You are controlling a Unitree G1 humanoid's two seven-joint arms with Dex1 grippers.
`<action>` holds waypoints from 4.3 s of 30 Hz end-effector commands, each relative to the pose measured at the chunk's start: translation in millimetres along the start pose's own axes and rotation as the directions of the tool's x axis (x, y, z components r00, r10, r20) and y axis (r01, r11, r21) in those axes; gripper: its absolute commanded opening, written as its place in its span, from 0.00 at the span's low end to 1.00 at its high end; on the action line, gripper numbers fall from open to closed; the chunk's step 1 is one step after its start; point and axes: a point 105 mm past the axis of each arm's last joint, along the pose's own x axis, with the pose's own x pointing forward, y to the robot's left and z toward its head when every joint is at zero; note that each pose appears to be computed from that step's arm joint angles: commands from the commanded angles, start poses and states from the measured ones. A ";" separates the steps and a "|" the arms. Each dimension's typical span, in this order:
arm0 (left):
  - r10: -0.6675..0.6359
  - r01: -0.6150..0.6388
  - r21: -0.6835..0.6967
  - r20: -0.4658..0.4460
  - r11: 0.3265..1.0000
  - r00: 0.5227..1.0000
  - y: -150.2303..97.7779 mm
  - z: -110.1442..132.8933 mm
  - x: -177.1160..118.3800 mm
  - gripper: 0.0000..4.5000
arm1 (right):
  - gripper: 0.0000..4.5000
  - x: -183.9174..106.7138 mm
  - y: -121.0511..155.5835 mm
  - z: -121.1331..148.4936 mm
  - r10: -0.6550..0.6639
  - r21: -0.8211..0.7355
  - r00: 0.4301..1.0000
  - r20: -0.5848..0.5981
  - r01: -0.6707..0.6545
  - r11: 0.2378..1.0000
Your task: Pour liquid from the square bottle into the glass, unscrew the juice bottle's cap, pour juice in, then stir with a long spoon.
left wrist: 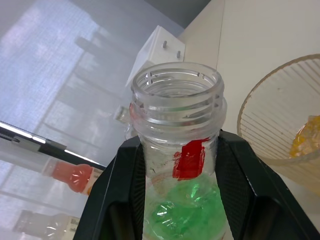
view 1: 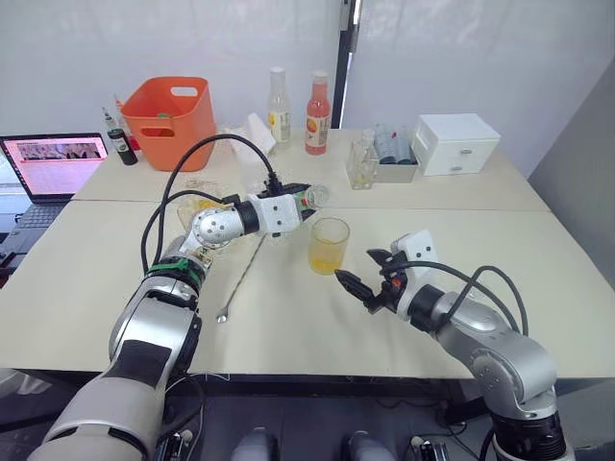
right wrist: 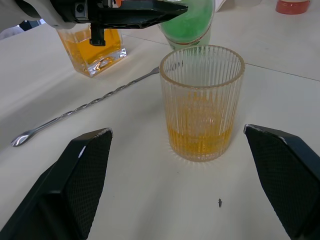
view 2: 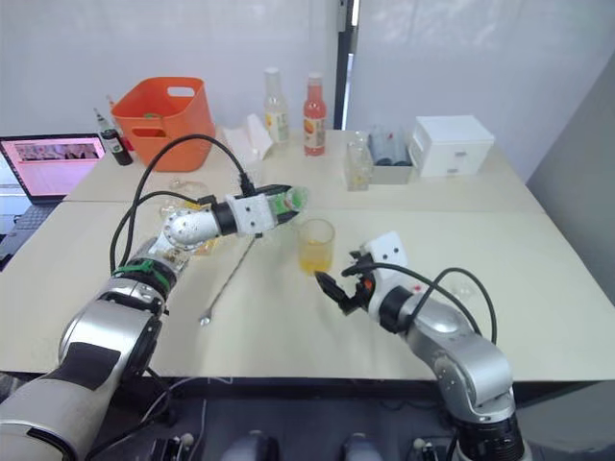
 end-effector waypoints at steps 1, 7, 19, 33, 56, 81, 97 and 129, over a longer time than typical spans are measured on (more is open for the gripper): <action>0.088 -0.097 0.125 0.076 0.987 0.993 26.3 22.0 7.7 0.36 | 0.99 -3.5 4.3 17.4 0.004 -0.036 0.998 0.057 -0.002 0.999; 0.049 -0.062 0.237 0.059 0.970 0.997 12.4 20.8 14.8 0.36 | 0.99 -4.6 7.2 21.6 -0.004 -0.029 0.998 0.066 0.006 1.000; 0.059 -0.080 0.424 0.063 0.902 0.996 8.9 21.0 19.8 0.36 | 0.99 -4.2 9.9 25.1 -0.013 -0.016 0.997 0.080 0.014 1.000; 0.075 -0.078 0.536 0.026 0.840 0.997 11.3 13.7 22.5 0.36 | 0.99 -4.7 14.2 26.6 -0.017 -0.006 0.996 0.092 0.017 1.000; 0.061 -0.030 0.553 -0.038 0.833 0.997 7.7 3.0 22.5 0.36 | 0.99 -5.6 15.6 28.6 -0.017 -0.001 0.995 0.102 0.017 1.000; 0.034 -0.010 0.397 -0.052 0.918 0.998 1.4 2.1 21.4 0.36 | 0.99 -5.5 15.6 25.4 -0.025 0.013 0.995 0.098 0.024 1.000; 0.118 -0.109 -0.209 0.036 0.972 0.992 54.7 9.1 -1.9 0.36 | 0.99 -5.5 4.4 25.5 -0.051 0.007 0.994 0.094 0.051 0.999; 0.146 -0.346 -0.772 -0.319 0.534 0.937 73.4 -2.3 -251.7 0.36 | 0.99 -33.5 -51.0 17.9 -0.021 -0.090 1.000 0.021 0.022 0.996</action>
